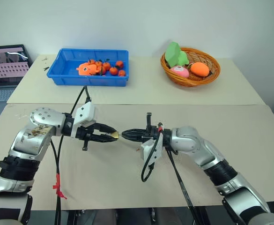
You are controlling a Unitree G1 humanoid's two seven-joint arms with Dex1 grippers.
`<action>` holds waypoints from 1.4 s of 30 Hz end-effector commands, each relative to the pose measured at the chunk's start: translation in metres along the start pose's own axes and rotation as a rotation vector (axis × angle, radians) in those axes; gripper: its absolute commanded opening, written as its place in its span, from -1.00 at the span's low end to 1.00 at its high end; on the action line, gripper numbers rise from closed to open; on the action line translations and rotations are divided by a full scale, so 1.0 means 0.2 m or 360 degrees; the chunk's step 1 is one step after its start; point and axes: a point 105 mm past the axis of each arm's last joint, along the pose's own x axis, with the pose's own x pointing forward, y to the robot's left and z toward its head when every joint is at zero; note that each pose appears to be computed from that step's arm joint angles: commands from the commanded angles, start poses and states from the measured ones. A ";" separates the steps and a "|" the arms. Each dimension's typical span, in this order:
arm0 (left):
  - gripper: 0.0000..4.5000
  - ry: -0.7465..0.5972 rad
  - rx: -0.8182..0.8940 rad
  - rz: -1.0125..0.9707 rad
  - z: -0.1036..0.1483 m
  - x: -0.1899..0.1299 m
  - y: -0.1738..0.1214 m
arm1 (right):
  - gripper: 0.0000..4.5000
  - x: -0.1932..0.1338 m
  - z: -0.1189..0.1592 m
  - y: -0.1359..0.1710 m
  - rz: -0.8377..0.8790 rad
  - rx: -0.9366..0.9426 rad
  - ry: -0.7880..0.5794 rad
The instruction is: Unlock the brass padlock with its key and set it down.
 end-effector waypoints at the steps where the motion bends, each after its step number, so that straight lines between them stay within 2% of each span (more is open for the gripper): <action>1: -0.64 -0.0040 0.0088 0.0026 0.07 -0.03 0.01 | -0.97 0.01 0.04 0.00 0.0015 0.0082 -0.0043; 8: -0.64 -0.0039 0.0086 0.0026 0.07 -0.03 0.00 | -0.97 0.01 0.05 0.02 0.0056 0.0271 -0.0037; 14: -0.64 -0.0041 0.0086 0.0025 0.07 -0.03 0.00 | -0.97 0.01 0.06 0.02 0.0068 0.0296 -0.0038; 21: -0.64 -0.0037 0.0082 0.0026 0.07 -0.03 0.00 | -0.97 0.01 0.07 0.00 0.0033 0.0073 -0.0023; 23: -0.64 -0.0037 0.0081 0.0028 0.07 -0.03 0.00 | -0.72 0.01 0.06 0.01 0.0040 0.0049 -0.0016; 24: -0.64 -0.0037 0.0080 0.0029 0.07 -0.03 0.00 | -0.68 0.01 0.06 0.02 0.0039 0.0043 -0.0016; 26: -0.64 -0.0038 0.0080 0.0029 0.07 -0.03 0.00 | -0.31 0.01 0.07 0.02 0.0030 0.0010 -0.0018; 28: -0.64 -0.0038 0.0080 0.0031 0.07 -0.03 0.00 | -0.04 0.01 0.08 0.01 0.0002 -0.0042 -0.0025; 33: -0.64 -0.0037 0.0079 0.0033 0.07 -0.03 0.00 | -0.04 0.00 0.05 -0.05 -0.0118 -0.0185 0.0011; 37: -0.64 -0.0036 0.0079 0.0034 0.07 -0.03 0.00 | -0.04 -0.01 0.03 -0.13 -0.0291 -0.0529 0.0066; 42: -0.64 -0.0034 0.0081 0.0033 0.07 -0.04 0.00 | -0.04 0.01 0.07 -0.13 -0.0353 -0.0727 -0.0003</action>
